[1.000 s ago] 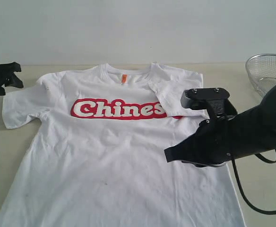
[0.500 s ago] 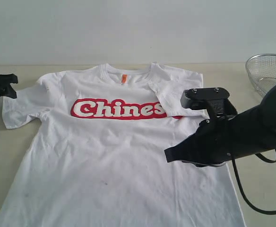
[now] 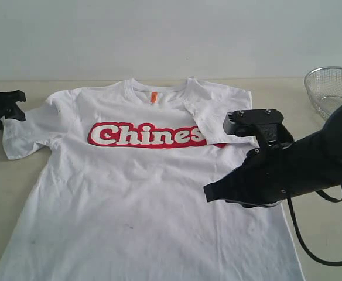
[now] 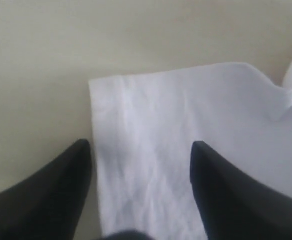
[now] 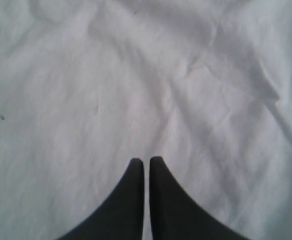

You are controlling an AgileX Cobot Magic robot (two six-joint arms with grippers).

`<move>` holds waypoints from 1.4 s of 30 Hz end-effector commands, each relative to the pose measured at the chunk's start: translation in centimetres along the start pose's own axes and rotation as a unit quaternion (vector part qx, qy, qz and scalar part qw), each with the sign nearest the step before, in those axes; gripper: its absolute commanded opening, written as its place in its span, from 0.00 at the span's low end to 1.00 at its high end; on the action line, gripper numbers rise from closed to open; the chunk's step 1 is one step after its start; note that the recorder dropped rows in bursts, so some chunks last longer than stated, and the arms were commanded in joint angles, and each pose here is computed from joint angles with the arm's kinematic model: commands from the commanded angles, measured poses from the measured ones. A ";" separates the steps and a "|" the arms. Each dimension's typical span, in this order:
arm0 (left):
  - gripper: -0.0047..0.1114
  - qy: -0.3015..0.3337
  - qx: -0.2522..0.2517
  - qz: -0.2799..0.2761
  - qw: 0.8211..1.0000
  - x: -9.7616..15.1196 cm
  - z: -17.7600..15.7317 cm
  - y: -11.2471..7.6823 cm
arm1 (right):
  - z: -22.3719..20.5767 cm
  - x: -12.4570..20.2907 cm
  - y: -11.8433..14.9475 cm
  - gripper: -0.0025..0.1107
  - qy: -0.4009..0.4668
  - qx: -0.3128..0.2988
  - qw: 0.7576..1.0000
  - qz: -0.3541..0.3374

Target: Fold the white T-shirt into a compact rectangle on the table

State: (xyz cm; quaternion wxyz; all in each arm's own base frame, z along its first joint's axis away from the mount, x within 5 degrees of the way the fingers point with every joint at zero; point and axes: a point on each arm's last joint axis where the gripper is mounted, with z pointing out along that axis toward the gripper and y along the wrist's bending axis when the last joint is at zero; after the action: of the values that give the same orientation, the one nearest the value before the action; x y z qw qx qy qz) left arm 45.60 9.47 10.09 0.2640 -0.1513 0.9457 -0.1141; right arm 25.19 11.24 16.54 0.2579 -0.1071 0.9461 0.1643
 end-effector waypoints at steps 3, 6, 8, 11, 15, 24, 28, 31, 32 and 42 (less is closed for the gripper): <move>0.48 0.048 0.025 -0.015 0.998 2.1 2.3 0.2 | -0.2 0.1 0.1 0.02 -0.001 -0.002 1.000 -0.003; 0.35 0.043 0.036 -0.009 0.998 2.0 2.3 0.1 | -0.2 0.1 0.1 0.02 -0.001 -0.002 1.000 -0.003; 0.27 0.042 0.039 -0.008 0.998 2.0 2.3 0.0 | -0.2 0.1 0.1 0.02 -0.001 -0.002 1.000 -0.003; 0.17 0.042 0.039 -0.004 0.998 2.0 2.3 0.0 | -0.2 0.1 0.1 0.02 -0.001 -0.002 1.000 -0.003; 0.08 0.043 0.044 -0.010 0.998 2.0 2.3 -0.1 | -0.2 0.1 0.1 0.02 -0.001 -0.002 1.000 -0.003; 0.08 0.021 0.055 -0.019 0.998 0.9 0.7 -0.8 | -0.2 0.1 0.1 0.02 -0.001 -0.003 1.000 -0.003; 0.08 -0.005 0.058 -0.010 0.998 -0.4 -1.3 -1.5 | -0.2 0.1 0.1 0.02 -0.001 -0.003 1.000 -0.003; 0.08 -0.024 0.062 -0.003 0.998 -1.3 -3.0 -2.2 | -0.2 0.1 0.1 0.02 -0.001 -0.003 1.000 -0.003; 0.08 -0.029 0.063 -0.001 0.998 -1.5 -3.4 -2.3 | -0.2 0.1 0.1 0.02 -0.001 -0.003 1.000 -0.003; 0.08 -0.025 0.129 0.007 0.991 -1.9 -5.8 -4.1 | -0.2 0.1 0.1 0.02 0.000 -0.004 1.000 -0.003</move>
State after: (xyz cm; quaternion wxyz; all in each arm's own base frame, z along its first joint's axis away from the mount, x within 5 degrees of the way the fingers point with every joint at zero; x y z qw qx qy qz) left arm 45.11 7.80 16.46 0.3045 -0.1223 0.9245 -0.1942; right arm 25.19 11.24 16.54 0.2580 -0.1065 0.9460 0.1649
